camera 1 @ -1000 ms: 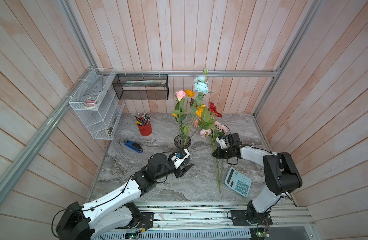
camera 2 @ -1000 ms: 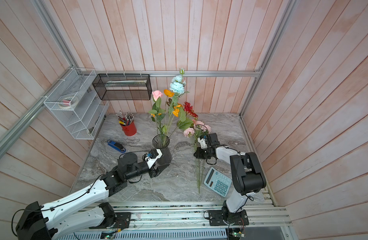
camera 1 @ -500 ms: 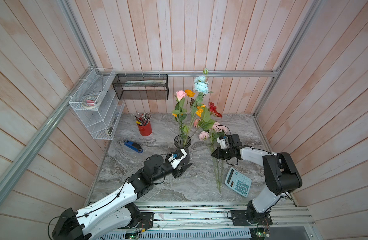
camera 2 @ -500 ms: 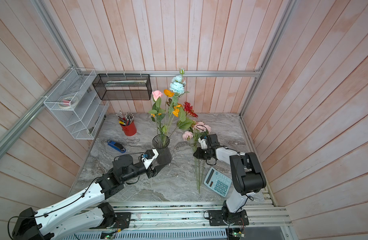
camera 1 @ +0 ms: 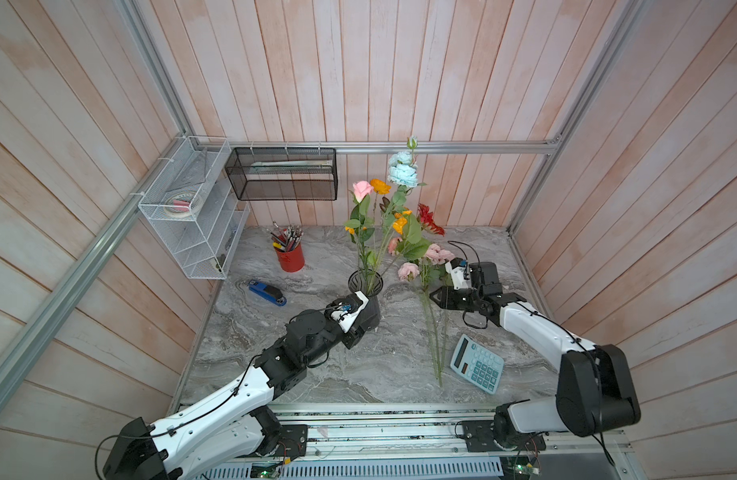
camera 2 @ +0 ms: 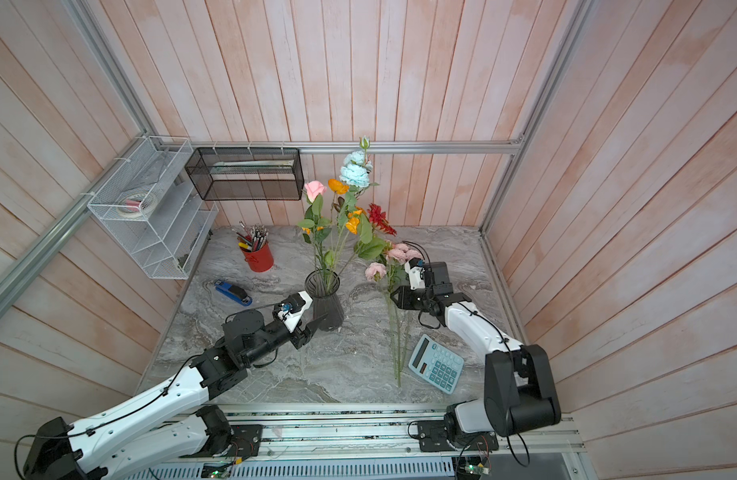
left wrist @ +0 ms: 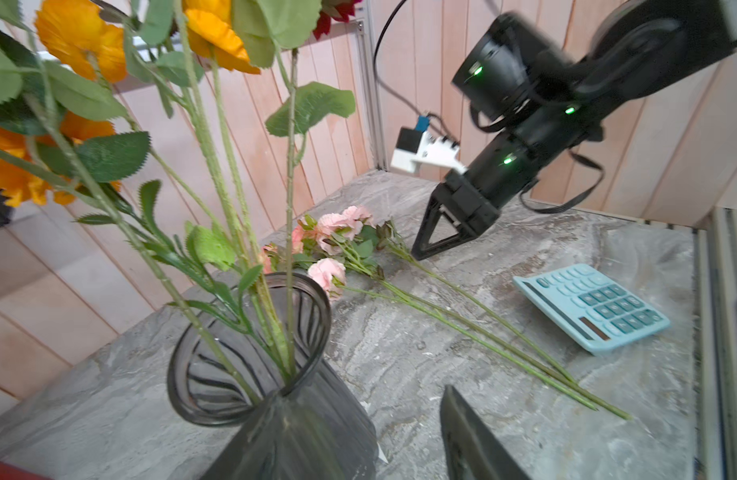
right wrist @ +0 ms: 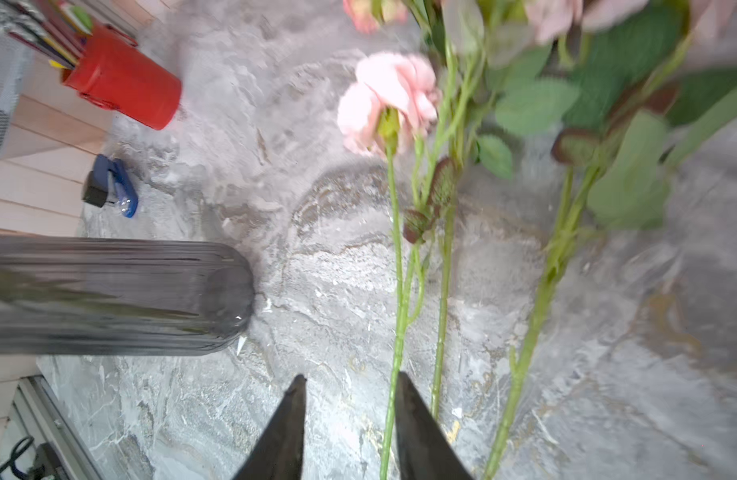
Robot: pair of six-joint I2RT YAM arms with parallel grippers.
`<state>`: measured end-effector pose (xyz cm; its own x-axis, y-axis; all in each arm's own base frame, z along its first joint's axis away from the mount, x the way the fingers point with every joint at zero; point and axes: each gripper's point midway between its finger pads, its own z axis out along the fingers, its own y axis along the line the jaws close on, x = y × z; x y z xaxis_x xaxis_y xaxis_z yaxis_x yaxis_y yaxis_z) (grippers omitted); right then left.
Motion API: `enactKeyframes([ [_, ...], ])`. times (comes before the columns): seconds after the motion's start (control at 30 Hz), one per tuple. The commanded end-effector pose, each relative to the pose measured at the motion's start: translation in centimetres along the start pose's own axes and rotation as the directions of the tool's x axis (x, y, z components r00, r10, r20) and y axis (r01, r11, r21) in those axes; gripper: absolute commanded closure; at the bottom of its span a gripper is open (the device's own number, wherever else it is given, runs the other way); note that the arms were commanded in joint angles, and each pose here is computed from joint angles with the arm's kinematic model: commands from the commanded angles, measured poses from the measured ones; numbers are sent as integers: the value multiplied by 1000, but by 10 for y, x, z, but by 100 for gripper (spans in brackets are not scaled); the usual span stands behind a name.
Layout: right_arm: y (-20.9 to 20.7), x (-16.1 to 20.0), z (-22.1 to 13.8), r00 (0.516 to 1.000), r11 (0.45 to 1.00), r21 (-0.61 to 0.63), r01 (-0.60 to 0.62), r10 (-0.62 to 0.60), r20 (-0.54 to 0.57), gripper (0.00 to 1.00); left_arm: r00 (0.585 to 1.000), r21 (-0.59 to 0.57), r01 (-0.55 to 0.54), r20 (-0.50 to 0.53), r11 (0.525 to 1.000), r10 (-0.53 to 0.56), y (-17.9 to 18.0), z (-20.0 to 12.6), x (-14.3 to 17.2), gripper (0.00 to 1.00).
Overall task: Pick out pink flowers from the vase
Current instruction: Place the flower at the center of the board, then pick up the flower from the vase.
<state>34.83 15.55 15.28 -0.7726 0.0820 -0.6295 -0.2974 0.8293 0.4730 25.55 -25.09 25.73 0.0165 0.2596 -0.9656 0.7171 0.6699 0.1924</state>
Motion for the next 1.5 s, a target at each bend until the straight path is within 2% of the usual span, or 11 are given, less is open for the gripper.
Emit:
enactKeyframes([
  [0.0, 27, -9, -23, 991, 994, -41, 100, -96, 91, 50, 999, -98, 40, 24, 994, -38, 38, 4, -22, 44],
  [0.2, 85, -18, -59, 940, 956, -182, 230, -170, 295, 24, 993, -78, 112, 47, 991, -109, 66, 15, -33, 57],
  [0.33, 121, -4, -72, 911, 904, -285, 318, -209, 355, 2, 991, -67, 134, 40, 989, -131, 76, 25, -36, 60],
  [0.53, 166, 15, -85, 857, 817, -352, 457, -298, 420, 2, 987, -44, 159, -9, 986, -159, 88, 45, -33, 75],
  [0.7, 187, 21, -94, 831, 770, -385, 509, -323, 452, 2, 984, -36, 178, -27, 983, -179, 92, 56, -33, 76],
  [0.97, 187, 25, -91, 834, 764, -392, 513, -334, 440, 2, 977, -59, 195, -75, 979, -200, 99, 69, -21, 76],
  [1.47, 186, 26, -87, 835, 764, -388, 516, -348, 426, 2, 977, -97, 195, -73, 976, -202, 109, 80, -11, 74],
])
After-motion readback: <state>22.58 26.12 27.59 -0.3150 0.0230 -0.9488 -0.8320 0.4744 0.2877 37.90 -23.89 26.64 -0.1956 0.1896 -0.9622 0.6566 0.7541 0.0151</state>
